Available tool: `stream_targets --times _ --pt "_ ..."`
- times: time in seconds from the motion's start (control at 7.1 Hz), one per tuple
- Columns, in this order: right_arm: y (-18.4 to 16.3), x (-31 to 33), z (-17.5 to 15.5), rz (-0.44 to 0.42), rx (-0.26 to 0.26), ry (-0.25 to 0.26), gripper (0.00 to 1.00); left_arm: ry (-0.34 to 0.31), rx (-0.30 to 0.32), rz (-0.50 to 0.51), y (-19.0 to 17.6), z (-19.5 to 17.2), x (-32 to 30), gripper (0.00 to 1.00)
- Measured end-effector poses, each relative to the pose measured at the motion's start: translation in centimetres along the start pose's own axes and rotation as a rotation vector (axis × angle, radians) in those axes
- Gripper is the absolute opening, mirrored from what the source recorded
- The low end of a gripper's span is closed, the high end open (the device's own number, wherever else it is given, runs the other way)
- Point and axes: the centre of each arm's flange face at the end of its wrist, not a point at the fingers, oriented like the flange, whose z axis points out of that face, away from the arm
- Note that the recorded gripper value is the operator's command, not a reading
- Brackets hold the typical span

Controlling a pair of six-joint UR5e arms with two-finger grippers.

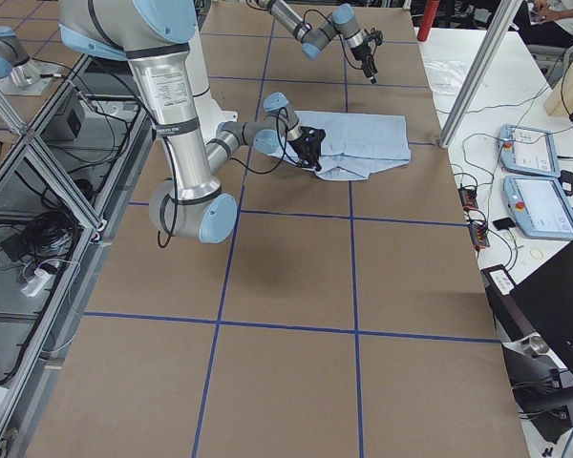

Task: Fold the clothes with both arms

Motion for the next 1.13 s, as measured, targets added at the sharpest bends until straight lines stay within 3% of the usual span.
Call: stream_targets --times 0.56,0.85,1.13 --pt "0.9 -12.0 -5.6 -0.196 -0.028 0.077 1.00 0.006 0.000 0.009 -0.1 -0.2 0.2 1.00" --pt "1.8 -14.6 -6.9 -0.273 -0.058 0.059 1.00 0.009 0.002 0.010 -0.1 -0.3 0.3 1.00" --pt "1.5 -15.3 -7.5 -0.323 -0.046 0.012 0.99 0.007 0.002 0.008 0.0 -0.4 0.1 1.00"
